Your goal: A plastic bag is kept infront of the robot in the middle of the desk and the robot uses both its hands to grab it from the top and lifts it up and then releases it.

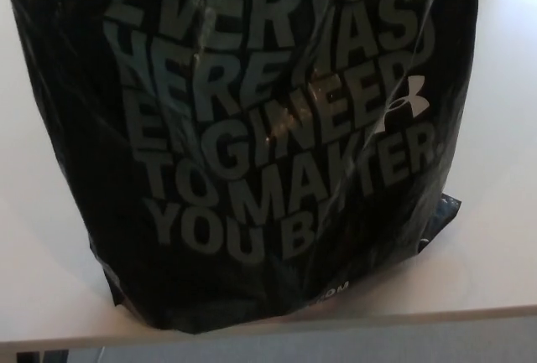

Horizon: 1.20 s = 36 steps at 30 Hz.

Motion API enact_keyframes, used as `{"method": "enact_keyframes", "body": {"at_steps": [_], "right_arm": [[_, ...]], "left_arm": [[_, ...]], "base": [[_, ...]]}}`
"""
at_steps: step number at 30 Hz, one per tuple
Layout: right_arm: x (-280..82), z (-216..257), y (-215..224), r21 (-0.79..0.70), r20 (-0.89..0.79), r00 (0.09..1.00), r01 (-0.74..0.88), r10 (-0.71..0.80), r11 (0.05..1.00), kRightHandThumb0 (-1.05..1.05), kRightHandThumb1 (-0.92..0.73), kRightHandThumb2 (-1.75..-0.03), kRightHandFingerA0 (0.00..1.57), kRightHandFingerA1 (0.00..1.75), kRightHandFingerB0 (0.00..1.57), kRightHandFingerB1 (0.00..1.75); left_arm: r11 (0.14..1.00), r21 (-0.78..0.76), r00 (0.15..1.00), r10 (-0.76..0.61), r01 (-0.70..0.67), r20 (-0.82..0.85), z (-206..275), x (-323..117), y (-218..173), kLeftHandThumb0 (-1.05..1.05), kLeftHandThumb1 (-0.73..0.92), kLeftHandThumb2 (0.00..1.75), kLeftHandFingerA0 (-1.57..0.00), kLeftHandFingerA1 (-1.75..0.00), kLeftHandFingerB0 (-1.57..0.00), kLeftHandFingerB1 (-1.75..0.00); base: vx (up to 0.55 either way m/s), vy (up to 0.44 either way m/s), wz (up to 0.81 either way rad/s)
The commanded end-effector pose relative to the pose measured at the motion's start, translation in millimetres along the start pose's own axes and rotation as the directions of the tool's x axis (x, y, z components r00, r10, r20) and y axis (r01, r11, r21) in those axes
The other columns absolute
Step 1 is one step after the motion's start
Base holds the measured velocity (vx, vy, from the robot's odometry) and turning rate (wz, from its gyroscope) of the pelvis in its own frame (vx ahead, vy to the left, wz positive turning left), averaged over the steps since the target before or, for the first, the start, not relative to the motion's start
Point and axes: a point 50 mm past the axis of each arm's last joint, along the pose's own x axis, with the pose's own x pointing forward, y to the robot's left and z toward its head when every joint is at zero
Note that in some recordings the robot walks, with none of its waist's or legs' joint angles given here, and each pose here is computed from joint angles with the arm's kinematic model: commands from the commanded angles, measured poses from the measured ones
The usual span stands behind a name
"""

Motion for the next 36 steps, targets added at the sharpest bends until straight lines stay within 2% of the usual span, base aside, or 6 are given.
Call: {"method": "enact_keyframes", "body": {"at_steps": [1,14,21,22,29,36], "right_arm": [[-58,-119,-23,-0.212,-0.475,0.863,-0.299,0.169,0.931,-0.75,-0.60,-0.93,0.42,0.53,0.17,0.42],[-111,-149,58,0.179,-0.365,0.809,-0.424,0.460,0.888,-0.48,-0.67,-0.59,0.51,0.42,0.39,0.36],[-221,-56,167,0.472,0.126,0.979,-0.201,0.160,0.858,-0.57,-0.77,-0.63,0.18,0.33,0.15,0.29],[-239,-42,174,0.514,0.143,0.982,-0.183,0.126,0.838,-0.59,-0.57,-0.94,0.00,0.41,0.04,0.38],[-365,31,204,0.759,0.099,0.995,-0.074,-0.002,0.647,-0.39,-0.85,-0.65,0.00,0.21,0.00,0.17],[-514,94,268,0.736,-0.004,0.850,-0.354,0.527,0.577,-0.56,-0.64,-0.88,0.00,0.24,0.00,0.19]], "left_arm": [[0.900,0.272,0.757,-0.091,0.340,-0.647,-83,-154,35,-0.48,0.61,0.59,-0.31,-0.39,-0.31,-0.32],[0.983,-0.148,0.886,-0.166,0.112,-0.433,40,-291,-10,-0.45,0.58,0.81,-0.35,-0.50,-0.28,-0.43],[0.653,-0.570,0.516,-0.304,-0.500,-0.801,180,-368,-8,-0.53,0.60,0.59,-0.46,-0.36,-0.37,-0.32],[0.633,-0.551,0.477,-0.307,-0.544,-0.824,192,-371,-5,-0.54,0.66,0.60,-0.42,-0.40,-0.34,-0.32],[0.595,-0.581,0.335,-0.480,-0.555,-0.811,258,-398,17,-0.58,0.73,0.61,-0.35,-0.41,-0.28,-0.29],[0.498,-0.690,0.153,-0.743,-0.525,-0.652,353,-416,34,-0.58,0.66,0.60,-0.39,-0.43,-0.30,-0.31]], "base": [[0.00,0.000,0.00],[0.00,0.000,0.00],[0.00,0.000,0.00],[0.00,0.000,0.00],[0.00,0.000,0.00],[0.00,0.000,0.00]]}}
